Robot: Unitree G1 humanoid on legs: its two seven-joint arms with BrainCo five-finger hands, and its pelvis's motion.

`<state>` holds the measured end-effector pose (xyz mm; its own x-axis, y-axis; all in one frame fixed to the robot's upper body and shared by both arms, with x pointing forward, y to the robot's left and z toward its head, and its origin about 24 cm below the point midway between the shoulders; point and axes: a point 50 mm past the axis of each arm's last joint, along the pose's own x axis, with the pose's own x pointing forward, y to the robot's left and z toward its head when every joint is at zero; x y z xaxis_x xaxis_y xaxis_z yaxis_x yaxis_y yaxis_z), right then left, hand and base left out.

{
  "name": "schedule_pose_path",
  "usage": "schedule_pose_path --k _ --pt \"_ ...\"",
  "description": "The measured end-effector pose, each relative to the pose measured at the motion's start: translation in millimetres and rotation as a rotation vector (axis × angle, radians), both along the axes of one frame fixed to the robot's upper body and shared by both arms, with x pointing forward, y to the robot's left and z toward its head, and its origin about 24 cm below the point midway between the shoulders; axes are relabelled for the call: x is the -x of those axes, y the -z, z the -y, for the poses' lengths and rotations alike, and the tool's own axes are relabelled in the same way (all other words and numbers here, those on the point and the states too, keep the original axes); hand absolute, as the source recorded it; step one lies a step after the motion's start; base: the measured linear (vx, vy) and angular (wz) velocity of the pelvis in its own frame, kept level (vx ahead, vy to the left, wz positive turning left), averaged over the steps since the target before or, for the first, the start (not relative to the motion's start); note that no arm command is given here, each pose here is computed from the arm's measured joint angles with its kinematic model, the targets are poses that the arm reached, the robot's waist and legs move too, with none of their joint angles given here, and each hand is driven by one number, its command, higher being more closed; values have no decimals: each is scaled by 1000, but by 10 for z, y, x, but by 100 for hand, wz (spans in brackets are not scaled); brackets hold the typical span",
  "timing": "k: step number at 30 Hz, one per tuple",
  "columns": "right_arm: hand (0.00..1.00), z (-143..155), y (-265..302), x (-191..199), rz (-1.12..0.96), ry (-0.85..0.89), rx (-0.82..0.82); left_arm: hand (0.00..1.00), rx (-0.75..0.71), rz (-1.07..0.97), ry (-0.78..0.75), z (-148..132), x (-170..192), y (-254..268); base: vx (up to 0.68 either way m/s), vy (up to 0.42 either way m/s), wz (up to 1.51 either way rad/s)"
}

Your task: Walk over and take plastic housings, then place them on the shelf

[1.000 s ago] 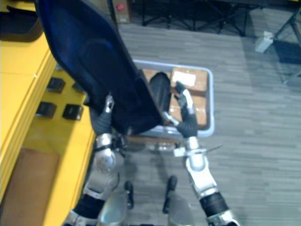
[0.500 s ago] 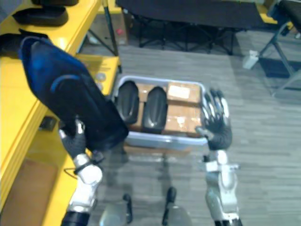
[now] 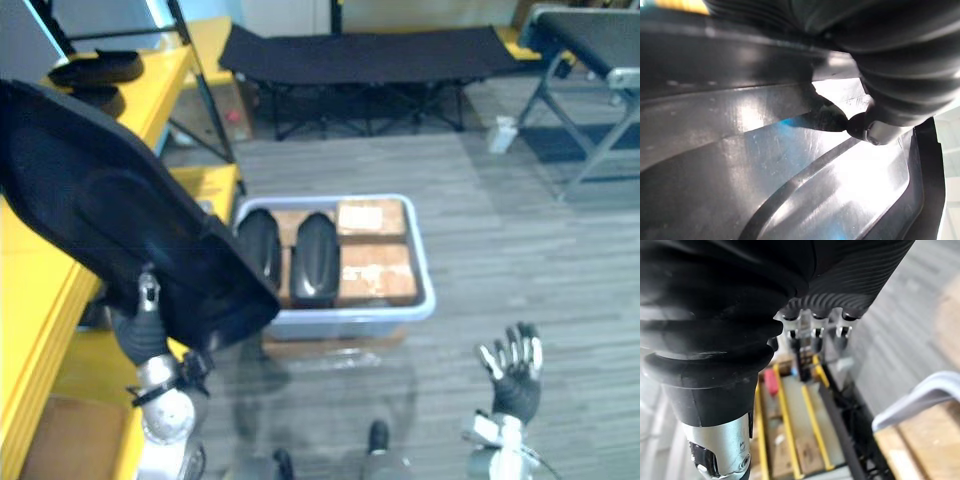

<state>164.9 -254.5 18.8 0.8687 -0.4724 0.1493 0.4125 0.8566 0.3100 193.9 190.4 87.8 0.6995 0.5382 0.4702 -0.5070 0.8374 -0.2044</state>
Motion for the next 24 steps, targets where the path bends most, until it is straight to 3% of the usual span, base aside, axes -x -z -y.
schedule_pose_path --k 6,10,16,24 --pt "0 -192 -186 -473 71 -205 33 100 -39 67 -190 -318 125 -233 -30 24 38" --pt "0 -679 -277 -852 97 -416 15 100 -52 40 -349 -552 384 -277 -4 10 65" --pt "0 -1277 -341 -1101 78 -607 31 100 -40 -113 -487 -739 775 -80 44 16 66" --pt "0 -1357 -348 -1151 46 -615 60 100 -38 -87 -477 -856 935 -82 54 45 54"
